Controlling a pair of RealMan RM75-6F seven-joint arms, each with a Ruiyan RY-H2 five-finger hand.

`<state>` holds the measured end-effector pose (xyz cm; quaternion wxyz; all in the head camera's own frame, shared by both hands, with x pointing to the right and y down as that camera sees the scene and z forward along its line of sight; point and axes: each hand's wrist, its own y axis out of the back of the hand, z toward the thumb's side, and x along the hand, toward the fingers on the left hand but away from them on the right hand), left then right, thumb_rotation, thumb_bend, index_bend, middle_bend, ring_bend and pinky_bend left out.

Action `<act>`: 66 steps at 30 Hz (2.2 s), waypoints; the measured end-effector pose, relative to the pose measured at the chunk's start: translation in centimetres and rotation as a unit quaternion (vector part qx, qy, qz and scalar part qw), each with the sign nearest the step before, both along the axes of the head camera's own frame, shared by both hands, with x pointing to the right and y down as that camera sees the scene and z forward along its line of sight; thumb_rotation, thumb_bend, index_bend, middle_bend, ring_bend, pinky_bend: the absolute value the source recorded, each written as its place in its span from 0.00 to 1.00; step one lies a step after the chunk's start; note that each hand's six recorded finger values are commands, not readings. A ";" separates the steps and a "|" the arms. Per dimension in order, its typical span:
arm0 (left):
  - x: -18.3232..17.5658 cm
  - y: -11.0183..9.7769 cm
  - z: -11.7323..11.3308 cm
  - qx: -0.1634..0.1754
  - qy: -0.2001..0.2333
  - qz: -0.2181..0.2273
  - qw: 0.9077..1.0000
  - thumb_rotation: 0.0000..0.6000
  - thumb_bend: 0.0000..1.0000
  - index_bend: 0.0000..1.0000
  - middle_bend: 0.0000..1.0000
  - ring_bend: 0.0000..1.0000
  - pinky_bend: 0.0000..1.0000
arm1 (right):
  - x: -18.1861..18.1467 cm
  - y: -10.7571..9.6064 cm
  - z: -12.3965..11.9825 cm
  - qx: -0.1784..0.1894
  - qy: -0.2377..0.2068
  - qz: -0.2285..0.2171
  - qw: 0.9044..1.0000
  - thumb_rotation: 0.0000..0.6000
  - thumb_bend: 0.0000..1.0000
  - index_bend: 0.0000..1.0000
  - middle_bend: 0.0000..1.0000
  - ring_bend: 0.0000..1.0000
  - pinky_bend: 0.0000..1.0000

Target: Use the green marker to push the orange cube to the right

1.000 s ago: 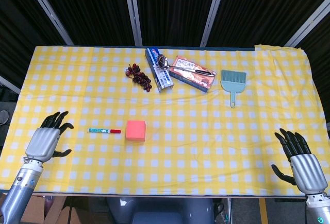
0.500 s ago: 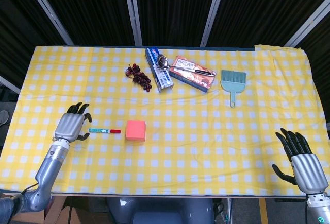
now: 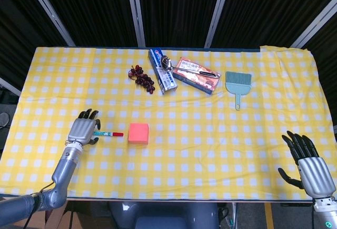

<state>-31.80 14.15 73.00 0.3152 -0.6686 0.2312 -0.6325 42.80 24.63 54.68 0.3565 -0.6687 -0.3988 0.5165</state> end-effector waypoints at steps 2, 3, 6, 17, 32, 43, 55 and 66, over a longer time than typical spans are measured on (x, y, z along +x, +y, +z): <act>0.3 0.0 0.2 0.000 0.000 0.002 1.000 1.00 0.33 0.46 0.09 0.00 0.10 | 0.0 0.0 0.0 0.000 0.000 0.000 1.000 1.00 0.34 0.00 0.00 0.00 0.05; 0.4 0.1 0.3 0.000 0.000 0.003 1.000 1.00 0.34 0.47 0.09 0.00 0.10 | 0.0 0.0 0.0 0.000 0.000 0.000 1.000 1.00 0.34 0.00 0.00 0.00 0.05; 0.7 0.1 0.5 0.000 0.002 0.003 1.000 1.00 0.35 0.47 0.09 0.00 0.10 | 0.0 0.0 0.0 -0.001 0.000 0.000 1.000 1.00 0.34 0.00 0.00 0.00 0.05; 1.2 0.1 1.0 -0.003 0.005 0.000 1.000 1.00 0.43 0.54 0.10 0.00 0.10 | 0.1 0.0 0.0 -0.001 -0.003 0.003 1.000 1.00 0.34 0.00 0.00 0.00 0.05; 1.0 0.0 0.2 -0.005 0.012 -0.021 1.000 1.00 0.46 0.56 0.11 0.00 0.10 | 0.0 0.0 0.0 -0.002 -0.004 0.003 1.000 1.00 0.34 0.00 0.00 0.00 0.05; 4.0 -0.4 0.2 -0.009 0.022 -0.027 0.999 1.00 0.47 0.57 0.11 0.00 0.10 | 0.0 0.0 -0.1 -0.002 -0.006 0.003 1.000 1.00 0.34 0.00 0.00 0.00 0.05; 8.4 -0.8 0.3 -0.017 0.042 -0.012 0.999 1.00 0.48 0.57 0.11 0.00 0.10 | 0.0 -0.1 -0.1 -0.002 -0.009 0.003 1.000 1.00 0.34 0.00 0.00 0.00 0.05; 12.5 -0.5 -0.1 -0.028 0.069 0.007 0.997 1.00 0.48 0.57 0.11 0.00 0.10 | 0.0 -0.1 -0.2 -0.002 -0.012 0.003 1.000 1.00 0.34 0.00 0.00 0.00 0.05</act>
